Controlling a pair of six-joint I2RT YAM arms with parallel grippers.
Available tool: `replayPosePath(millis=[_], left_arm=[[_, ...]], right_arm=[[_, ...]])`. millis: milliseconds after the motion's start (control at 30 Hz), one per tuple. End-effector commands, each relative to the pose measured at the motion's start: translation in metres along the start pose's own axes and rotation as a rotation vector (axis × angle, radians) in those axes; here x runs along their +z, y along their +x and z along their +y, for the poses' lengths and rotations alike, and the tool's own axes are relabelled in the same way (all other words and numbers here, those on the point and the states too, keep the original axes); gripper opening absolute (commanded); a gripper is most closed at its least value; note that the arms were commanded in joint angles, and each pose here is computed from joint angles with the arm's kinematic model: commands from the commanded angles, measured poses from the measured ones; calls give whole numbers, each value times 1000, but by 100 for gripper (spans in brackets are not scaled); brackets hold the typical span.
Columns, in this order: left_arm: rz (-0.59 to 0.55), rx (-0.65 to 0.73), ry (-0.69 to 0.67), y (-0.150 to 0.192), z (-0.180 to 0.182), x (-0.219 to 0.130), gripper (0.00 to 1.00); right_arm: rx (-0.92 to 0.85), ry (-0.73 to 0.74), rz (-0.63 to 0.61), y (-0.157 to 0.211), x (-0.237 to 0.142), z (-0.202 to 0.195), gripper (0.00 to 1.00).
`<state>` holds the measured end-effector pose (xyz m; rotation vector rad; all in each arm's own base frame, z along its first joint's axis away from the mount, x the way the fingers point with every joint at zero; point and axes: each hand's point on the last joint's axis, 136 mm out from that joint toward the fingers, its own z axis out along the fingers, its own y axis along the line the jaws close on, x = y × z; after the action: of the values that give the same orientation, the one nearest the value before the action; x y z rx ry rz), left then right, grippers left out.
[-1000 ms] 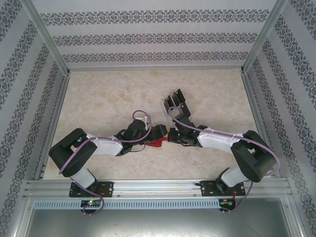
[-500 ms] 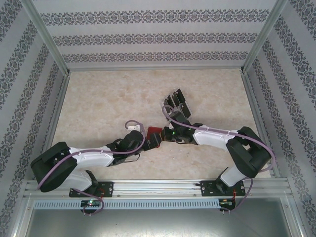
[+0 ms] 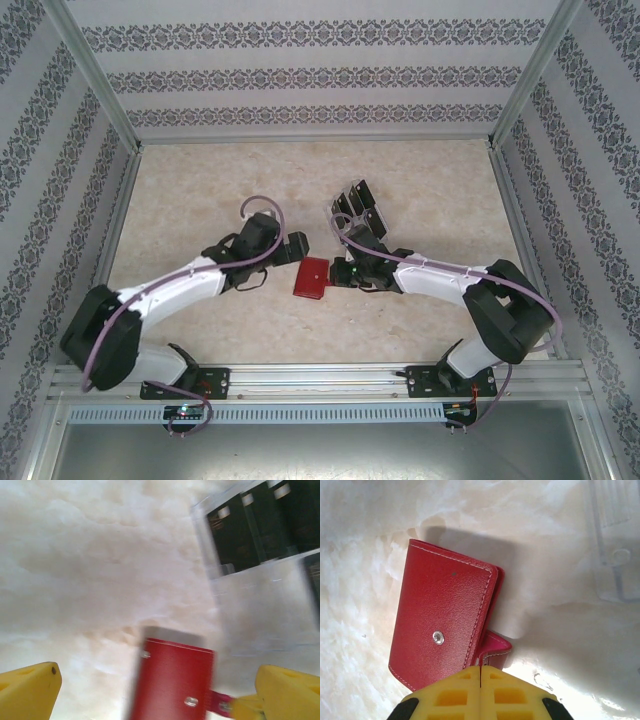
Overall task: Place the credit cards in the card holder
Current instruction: Rotate the card holder at the bottom-center of the table.
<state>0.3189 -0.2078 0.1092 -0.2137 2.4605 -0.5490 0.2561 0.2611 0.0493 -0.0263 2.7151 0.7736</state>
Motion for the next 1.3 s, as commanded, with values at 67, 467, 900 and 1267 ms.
replayPosePath(millis=[67, 467, 900, 1267], left_arm=[[213, 319, -26, 23, 2, 19, 100], [293, 433, -38, 34, -3, 51, 100], [350, 403, -170, 73, 38, 44, 100], [344, 295, -176, 102, 46, 21, 100]], right_arm=[[0, 45, -12, -3, -6, -10, 0], [-12, 24, -5, -4, -4, -5, 0], [-107, -76, 53, 1, -1, 25, 0], [-159, -103, 107, 9, 5, 40, 0]])
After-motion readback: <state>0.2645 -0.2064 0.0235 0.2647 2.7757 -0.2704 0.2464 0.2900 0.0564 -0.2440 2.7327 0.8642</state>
